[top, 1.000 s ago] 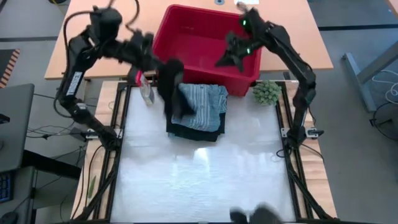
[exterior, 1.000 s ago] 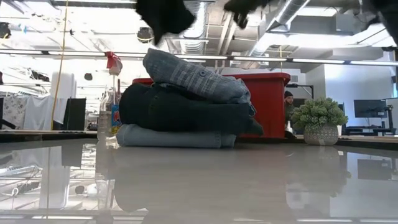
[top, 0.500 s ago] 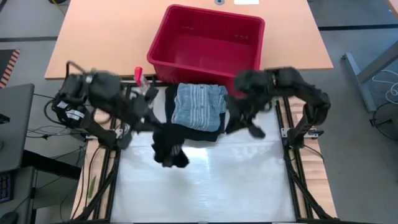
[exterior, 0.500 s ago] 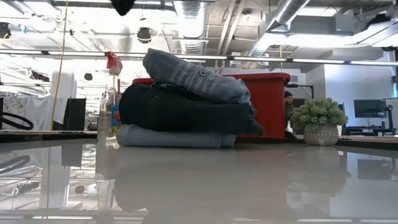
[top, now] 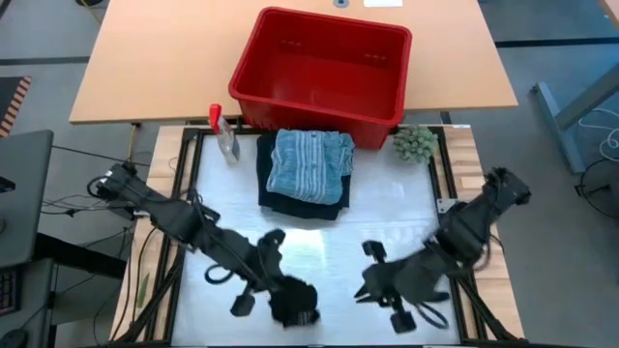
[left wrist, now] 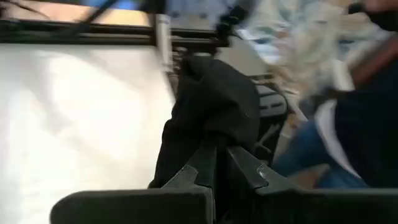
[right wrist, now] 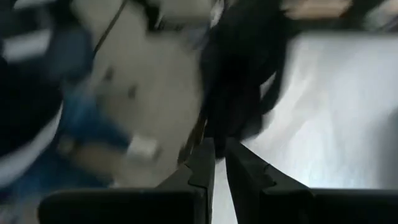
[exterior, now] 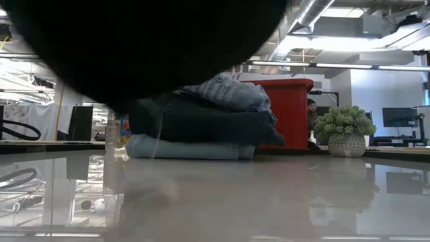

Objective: Fold Laundry from Bin
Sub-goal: Fold the black underwear from the red laundry

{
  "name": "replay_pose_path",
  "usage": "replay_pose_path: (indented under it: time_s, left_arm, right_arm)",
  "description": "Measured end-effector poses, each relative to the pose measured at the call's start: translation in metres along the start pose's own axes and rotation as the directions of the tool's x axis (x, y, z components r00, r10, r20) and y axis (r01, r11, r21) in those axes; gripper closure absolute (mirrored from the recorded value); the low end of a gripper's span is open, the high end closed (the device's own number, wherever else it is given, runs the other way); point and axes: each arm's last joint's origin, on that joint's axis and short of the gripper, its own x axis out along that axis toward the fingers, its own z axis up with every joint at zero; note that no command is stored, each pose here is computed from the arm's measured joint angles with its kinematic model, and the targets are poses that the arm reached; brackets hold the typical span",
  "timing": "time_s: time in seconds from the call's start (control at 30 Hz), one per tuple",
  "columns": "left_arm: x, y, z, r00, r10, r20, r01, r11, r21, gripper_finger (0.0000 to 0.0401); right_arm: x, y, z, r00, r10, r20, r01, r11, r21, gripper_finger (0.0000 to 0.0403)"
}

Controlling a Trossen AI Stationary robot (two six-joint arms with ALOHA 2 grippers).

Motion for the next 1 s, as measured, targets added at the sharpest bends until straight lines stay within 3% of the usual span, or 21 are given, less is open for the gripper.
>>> replay_pose_path:
  time_s: [0.1,0.2,0.33,0.43,0.47,0.63,0.73,0.87,1.0]
  left_arm:
    - [0.0,0.001,-0.017,0.992,-0.103,0.068,0.1,0.994,0.041,0.0401]
    - [-0.011,0.011,-0.036,0.95,-0.16,0.268,0.146,0.987,0.069,0.0401]
    - [-0.013,0.043,-0.079,0.897,-0.149,0.416,0.191,0.98,-0.06,0.0401]
    - [-0.009,0.059,-0.109,0.865,-0.122,0.487,0.227,0.96,-0.162,0.0401]
    - [-0.009,0.063,-0.116,0.855,-0.125,0.503,0.245,0.953,-0.18,0.0401]
    - [-0.005,0.077,-0.144,0.86,-0.11,0.498,0.279,0.919,-0.279,0.0401]
    - [-0.005,0.078,-0.148,0.859,-0.117,0.498,0.296,0.908,-0.298,0.0401]
    - [-0.005,0.079,-0.149,0.86,-0.108,0.499,0.296,0.902,-0.315,0.0401]
    - [-0.006,0.078,-0.147,0.847,-0.115,0.52,0.317,0.893,-0.32,0.0401]
  right_arm:
    - [0.007,0.011,-0.008,0.98,-0.123,0.156,0.118,0.992,0.04,0.0336]
    - [0.029,0.018,-0.016,0.918,-0.283,0.279,0.272,0.959,0.077,0.0336]
    - [0.056,0.012,-0.012,0.829,-0.425,0.362,0.414,0.903,0.113,0.0336]
    - [0.076,-0.005,-0.004,0.737,-0.546,0.398,0.529,0.833,0.164,0.0336]
    - [0.084,-0.012,-0.001,0.727,-0.561,0.396,0.541,0.823,0.173,0.0335]
    - [0.107,-0.037,0.004,0.818,-0.47,0.332,0.476,0.877,0.07,0.0318]
    - [0.107,-0.041,0.008,0.854,-0.409,0.321,0.45,0.891,-0.063,0.0289]
    - [0.105,-0.035,0.006,0.883,-0.354,0.309,0.443,0.847,-0.294,0.0233]
    - [0.102,-0.023,-0.002,0.9,-0.334,0.279,0.433,0.752,-0.497,0.0179]
